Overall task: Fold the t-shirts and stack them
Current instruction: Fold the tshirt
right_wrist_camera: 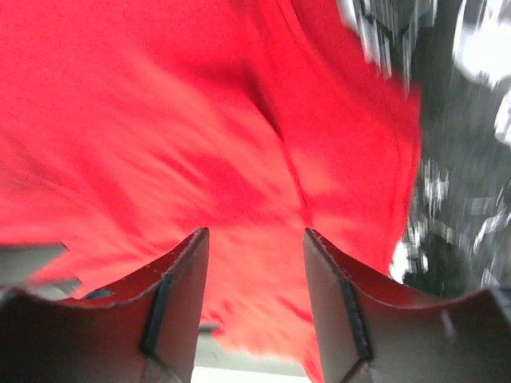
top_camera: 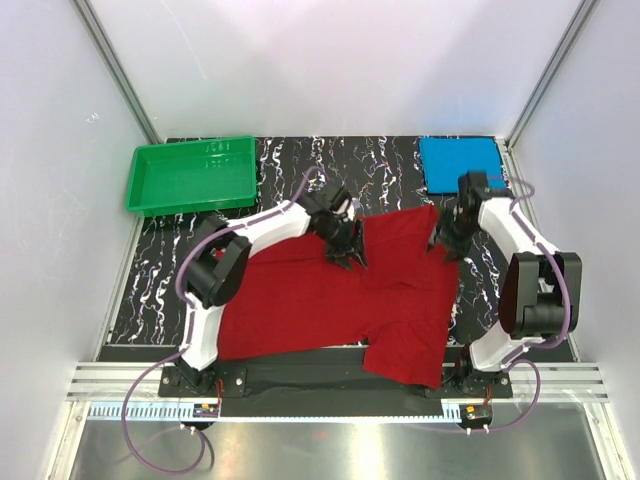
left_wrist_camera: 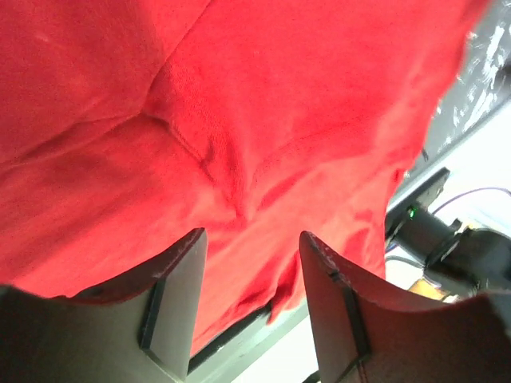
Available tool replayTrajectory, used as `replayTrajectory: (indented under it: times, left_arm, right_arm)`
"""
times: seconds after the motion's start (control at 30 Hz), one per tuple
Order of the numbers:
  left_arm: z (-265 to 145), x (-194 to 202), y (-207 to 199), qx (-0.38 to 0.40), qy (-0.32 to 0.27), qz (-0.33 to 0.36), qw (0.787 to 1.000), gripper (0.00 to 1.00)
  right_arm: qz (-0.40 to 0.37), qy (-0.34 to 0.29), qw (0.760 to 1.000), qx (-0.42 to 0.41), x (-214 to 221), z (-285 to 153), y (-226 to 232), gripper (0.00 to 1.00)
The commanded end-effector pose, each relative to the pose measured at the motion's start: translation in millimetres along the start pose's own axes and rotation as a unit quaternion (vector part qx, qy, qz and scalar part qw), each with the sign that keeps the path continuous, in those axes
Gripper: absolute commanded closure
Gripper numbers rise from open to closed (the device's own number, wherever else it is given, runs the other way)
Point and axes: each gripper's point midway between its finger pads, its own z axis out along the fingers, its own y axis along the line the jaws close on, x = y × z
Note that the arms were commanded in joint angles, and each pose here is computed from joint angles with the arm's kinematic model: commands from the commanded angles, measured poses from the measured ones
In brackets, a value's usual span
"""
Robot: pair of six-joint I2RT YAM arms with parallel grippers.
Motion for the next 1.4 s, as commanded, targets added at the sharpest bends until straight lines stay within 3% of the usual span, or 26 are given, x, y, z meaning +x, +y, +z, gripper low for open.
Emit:
replayTrajectory:
  times: [0.0, 0.27, 0.43, 0.93, 1.17, 1.37]
  left_arm:
    - [-60, -8, -1, -0.002, -0.035, 0.09, 0.995, 0.44]
    - [-139, -30, 148, -0.18, -0.135, 0.014, 0.974, 0.4]
    - [-154, -49, 209, -0.239, -0.159, -0.04, 0.957, 0.43]
    - [-162, -50, 299, -0.305, -0.151, -0.177, 0.923, 0.44]
    - [-163, -54, 325, -0.315, -0.154, -0.208, 0.913, 0.43]
    - [-171, -66, 336, -0.315, -0.168, -0.217, 0.909, 0.43]
  right_arm:
    - [-0.004, -0.086, 0.996, -0.011, -67, -14, 25, 0.42]
    - [-0.011, -0.091, 0.996, -0.019, -131, 10, 53, 0.4]
    - [-0.03, -0.098, 0.995, -0.015, -146, 28, 74, 0.41]
    - [-0.085, -0.064, 0.994, 0.021, -142, 94, 105, 0.43]
    - [-0.122, -0.048, 0.991, 0.033, -144, 128, 120, 0.43]
    - [-0.143, -0.072, 0.987, 0.02, -169, 143, 150, 0.43]
